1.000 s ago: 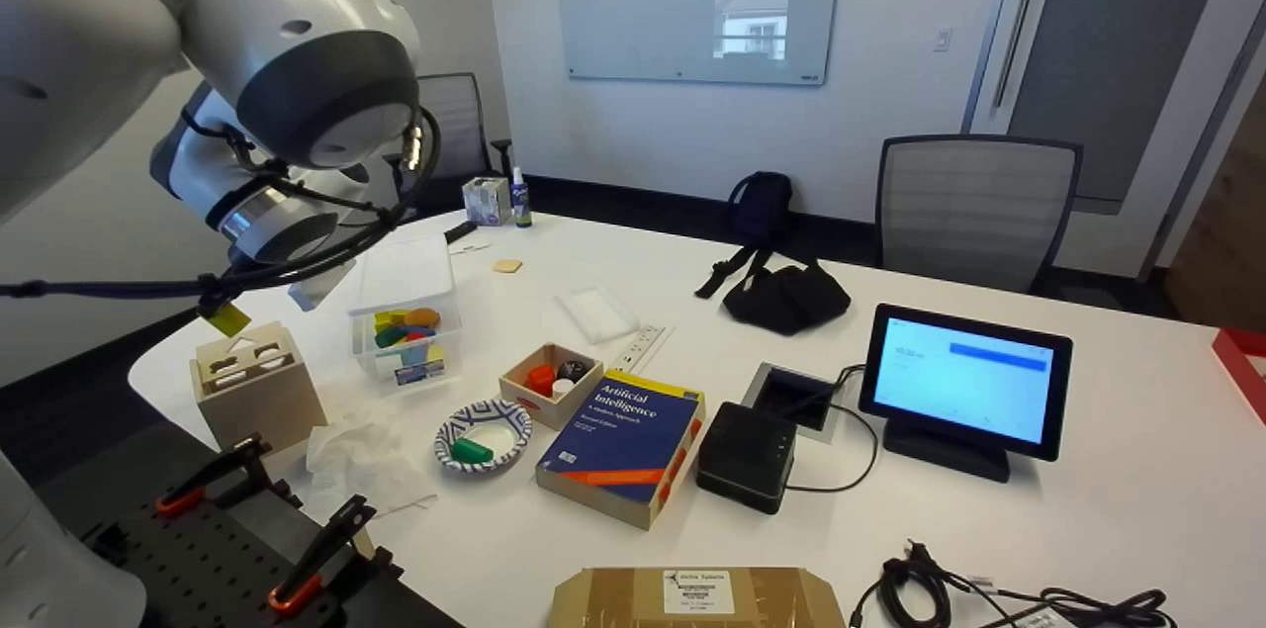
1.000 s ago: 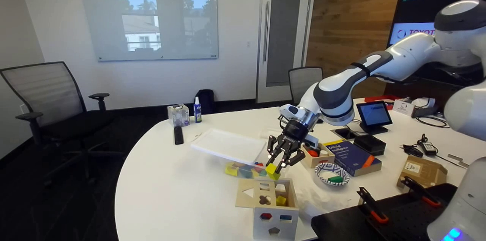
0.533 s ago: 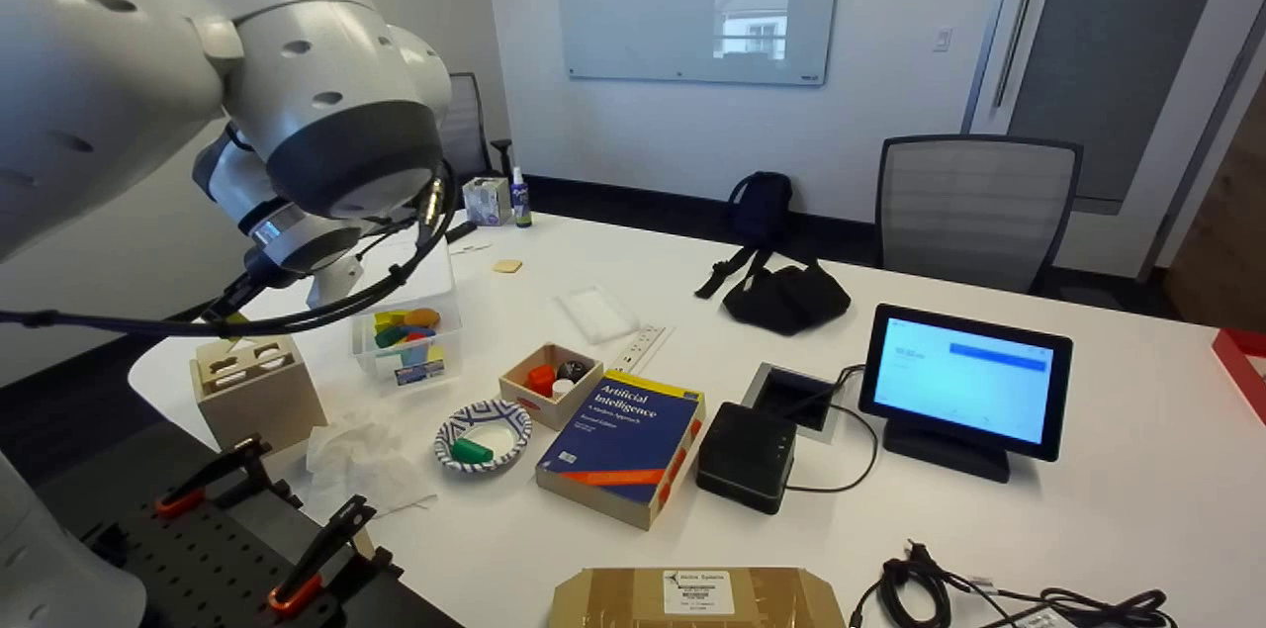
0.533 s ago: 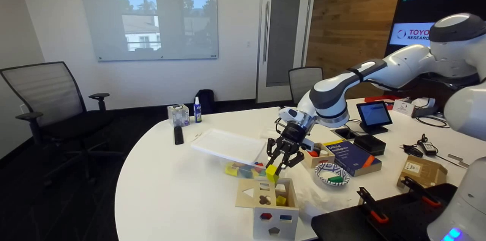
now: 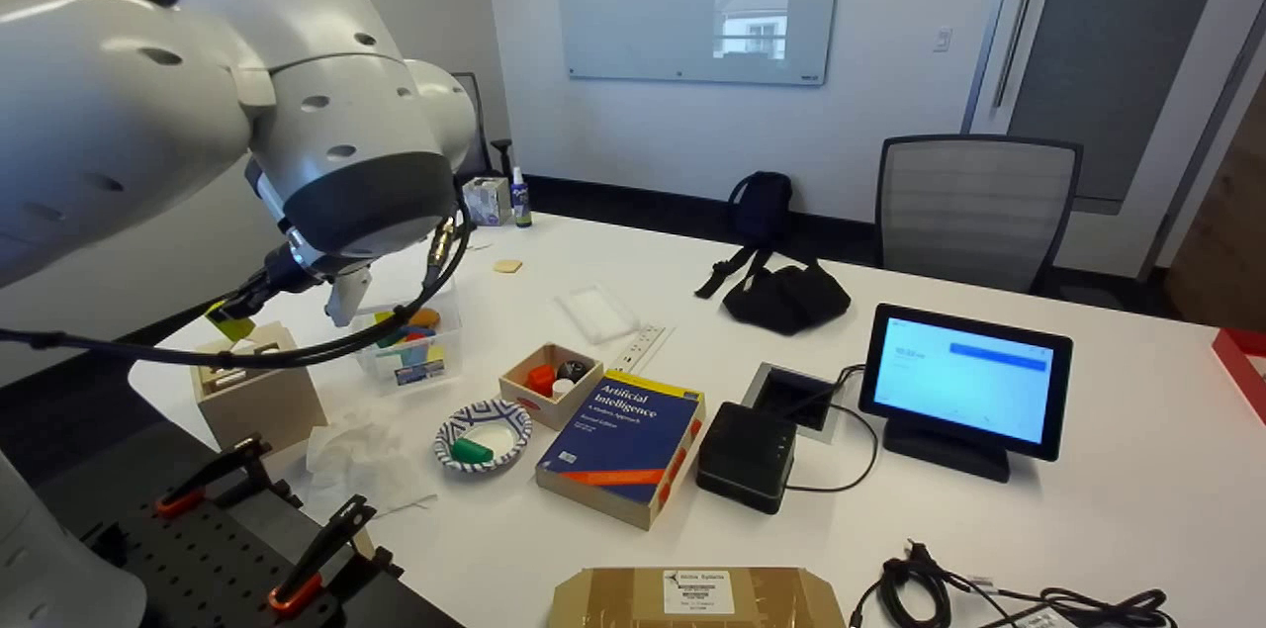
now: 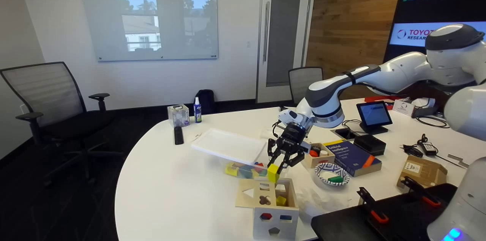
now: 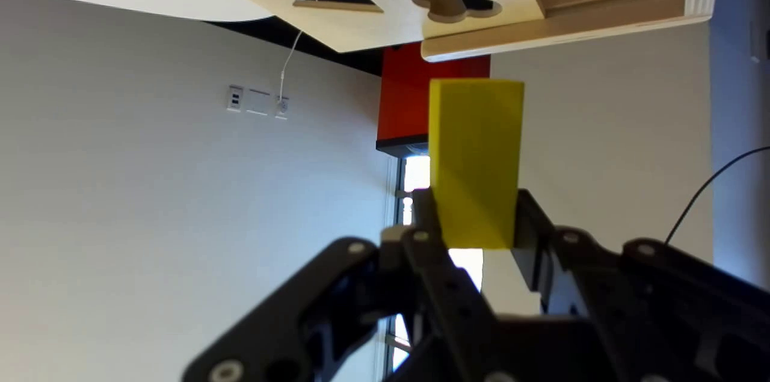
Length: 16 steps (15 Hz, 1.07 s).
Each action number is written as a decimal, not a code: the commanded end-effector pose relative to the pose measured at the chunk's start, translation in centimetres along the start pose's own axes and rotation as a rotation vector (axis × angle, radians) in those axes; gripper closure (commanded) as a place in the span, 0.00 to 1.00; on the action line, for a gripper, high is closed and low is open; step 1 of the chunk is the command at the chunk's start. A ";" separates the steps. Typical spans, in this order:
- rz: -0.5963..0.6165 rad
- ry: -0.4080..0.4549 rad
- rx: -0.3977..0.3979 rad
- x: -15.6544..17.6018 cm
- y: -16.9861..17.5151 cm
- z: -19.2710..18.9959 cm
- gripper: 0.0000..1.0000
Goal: Remove the yellow block from the black and white bowl and put it in the wooden toy box.
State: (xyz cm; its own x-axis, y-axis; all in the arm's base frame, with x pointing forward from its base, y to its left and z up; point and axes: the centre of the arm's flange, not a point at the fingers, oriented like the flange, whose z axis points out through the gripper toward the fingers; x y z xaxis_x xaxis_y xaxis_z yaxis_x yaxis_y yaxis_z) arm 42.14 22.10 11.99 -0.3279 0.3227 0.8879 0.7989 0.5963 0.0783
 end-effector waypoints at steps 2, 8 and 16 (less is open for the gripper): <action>-0.002 0.086 0.041 -1.9 0.9 -0.1 0.92; 0.001 0.141 0.080 -3.9 2.3 0.8 0.92; 0.003 0.175 0.117 -5.7 4.3 1.3 0.92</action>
State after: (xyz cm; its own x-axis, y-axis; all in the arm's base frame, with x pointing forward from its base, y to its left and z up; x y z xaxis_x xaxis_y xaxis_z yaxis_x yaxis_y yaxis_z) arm 45.57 23.51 6.86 -0.2267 0.2204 0.9487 0.7484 0.6628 0.0248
